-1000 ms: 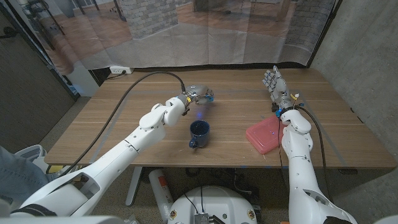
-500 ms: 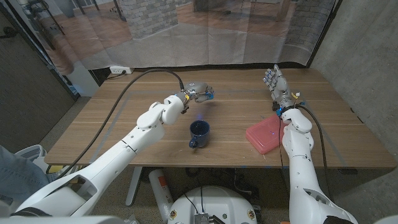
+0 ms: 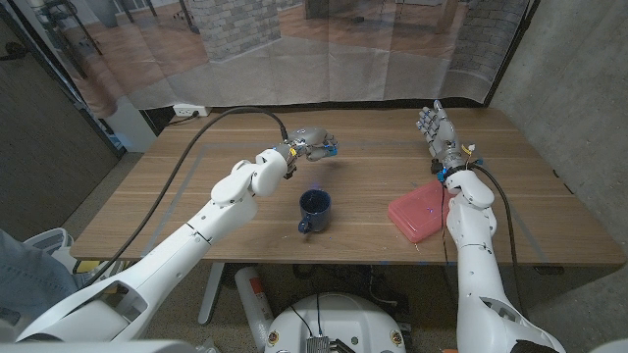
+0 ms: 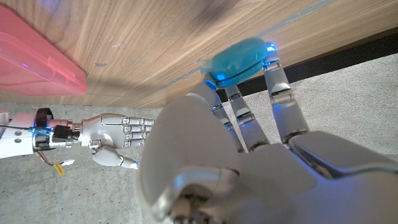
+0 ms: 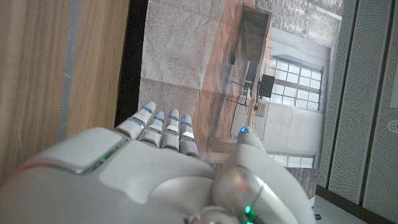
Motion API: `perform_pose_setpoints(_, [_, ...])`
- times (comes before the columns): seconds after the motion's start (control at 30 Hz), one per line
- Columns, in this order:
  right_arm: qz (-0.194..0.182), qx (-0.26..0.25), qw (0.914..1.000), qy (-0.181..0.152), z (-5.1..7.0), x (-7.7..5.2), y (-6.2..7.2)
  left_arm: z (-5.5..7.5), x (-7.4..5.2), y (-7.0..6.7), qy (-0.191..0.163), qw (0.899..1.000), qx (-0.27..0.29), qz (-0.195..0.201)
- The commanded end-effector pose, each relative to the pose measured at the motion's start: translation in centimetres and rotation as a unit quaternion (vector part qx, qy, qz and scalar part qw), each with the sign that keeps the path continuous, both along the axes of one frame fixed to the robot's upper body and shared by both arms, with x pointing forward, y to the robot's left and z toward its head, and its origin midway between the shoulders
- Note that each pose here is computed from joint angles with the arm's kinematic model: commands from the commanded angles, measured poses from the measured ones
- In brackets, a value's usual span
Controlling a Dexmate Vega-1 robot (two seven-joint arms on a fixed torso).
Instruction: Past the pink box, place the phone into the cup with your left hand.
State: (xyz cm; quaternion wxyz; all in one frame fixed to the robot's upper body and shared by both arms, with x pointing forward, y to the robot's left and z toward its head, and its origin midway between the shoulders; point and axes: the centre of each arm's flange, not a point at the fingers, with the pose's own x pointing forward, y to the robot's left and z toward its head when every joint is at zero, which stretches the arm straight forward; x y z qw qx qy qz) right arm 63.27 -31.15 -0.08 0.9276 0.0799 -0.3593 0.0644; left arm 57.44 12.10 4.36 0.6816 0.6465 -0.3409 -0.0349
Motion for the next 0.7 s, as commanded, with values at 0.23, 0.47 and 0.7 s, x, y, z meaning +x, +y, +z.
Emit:
perform_pose_setpoints(0.23, [-0.003, 0.004, 1.0, 0.001, -0.4, -0.3, 0.3, 0.0, -1.8, 1.8, -0.002, 1.0, -0.017, -0.015])
perform_pose_setpoints(0.47, [-0.005, 0.002, 1.0, 0.004, -0.4, -0.4, 0.7, 0.0, -2.0, 2.6, 0.007, 1.0, -0.022, -0.019])
perform_pose_setpoints(0.7, [-0.008, 0.003, 1.0, 0.002, -0.5, -0.5, 0.8, 0.3, -2.2, 3.4, 0.008, 0.999, -0.033, -0.025])
